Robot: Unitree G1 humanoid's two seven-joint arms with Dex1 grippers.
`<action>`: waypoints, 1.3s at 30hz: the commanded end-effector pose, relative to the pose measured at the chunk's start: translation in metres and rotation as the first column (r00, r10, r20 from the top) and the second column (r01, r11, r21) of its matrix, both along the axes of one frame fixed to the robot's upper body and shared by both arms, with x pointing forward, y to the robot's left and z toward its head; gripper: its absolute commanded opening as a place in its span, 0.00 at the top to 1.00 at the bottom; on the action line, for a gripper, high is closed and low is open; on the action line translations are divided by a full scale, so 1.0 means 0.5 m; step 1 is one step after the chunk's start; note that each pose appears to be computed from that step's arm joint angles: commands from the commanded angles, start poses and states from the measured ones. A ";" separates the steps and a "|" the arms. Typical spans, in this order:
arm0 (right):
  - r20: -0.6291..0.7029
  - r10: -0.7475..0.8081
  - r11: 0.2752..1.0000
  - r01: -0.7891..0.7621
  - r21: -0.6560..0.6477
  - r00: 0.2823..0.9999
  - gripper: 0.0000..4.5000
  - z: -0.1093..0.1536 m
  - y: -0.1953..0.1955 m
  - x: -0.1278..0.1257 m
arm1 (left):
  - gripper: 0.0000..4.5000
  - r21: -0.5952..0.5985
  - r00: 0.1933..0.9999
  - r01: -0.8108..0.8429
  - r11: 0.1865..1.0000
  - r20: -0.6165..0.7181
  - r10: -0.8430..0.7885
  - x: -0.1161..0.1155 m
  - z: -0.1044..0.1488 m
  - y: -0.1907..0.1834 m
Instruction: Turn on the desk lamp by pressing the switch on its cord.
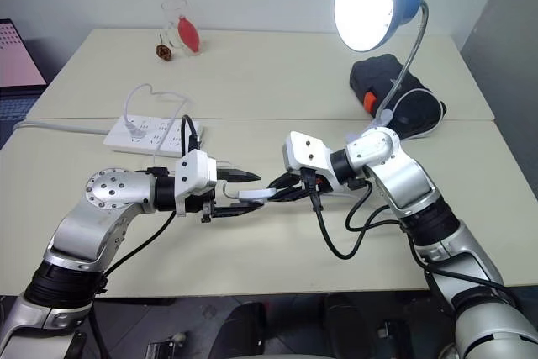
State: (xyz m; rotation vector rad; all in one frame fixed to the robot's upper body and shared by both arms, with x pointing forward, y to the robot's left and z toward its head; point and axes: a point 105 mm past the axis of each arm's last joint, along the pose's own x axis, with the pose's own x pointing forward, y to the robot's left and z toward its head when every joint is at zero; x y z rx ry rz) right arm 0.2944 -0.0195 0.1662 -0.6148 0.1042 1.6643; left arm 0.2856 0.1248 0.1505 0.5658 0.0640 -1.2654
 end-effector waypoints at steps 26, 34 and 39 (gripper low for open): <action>0.205 -0.169 0.976 0.192 -0.100 0.964 0.49 -0.099 -0.023 0.168 | 0.20 -0.016 0.986 -0.156 0.988 -0.064 0.155 -0.070 0.008 0.093; 0.264 -0.134 0.984 0.160 -0.082 0.955 0.13 -0.020 -0.105 0.121 | 0.20 0.080 0.967 -0.251 0.965 -0.015 0.253 -0.053 -0.005 0.129; 0.252 -0.157 0.982 0.178 -0.063 0.955 0.13 0.021 -0.152 0.074 | 0.20 0.098 0.958 -0.288 0.953 0.014 0.288 -0.052 0.007 0.143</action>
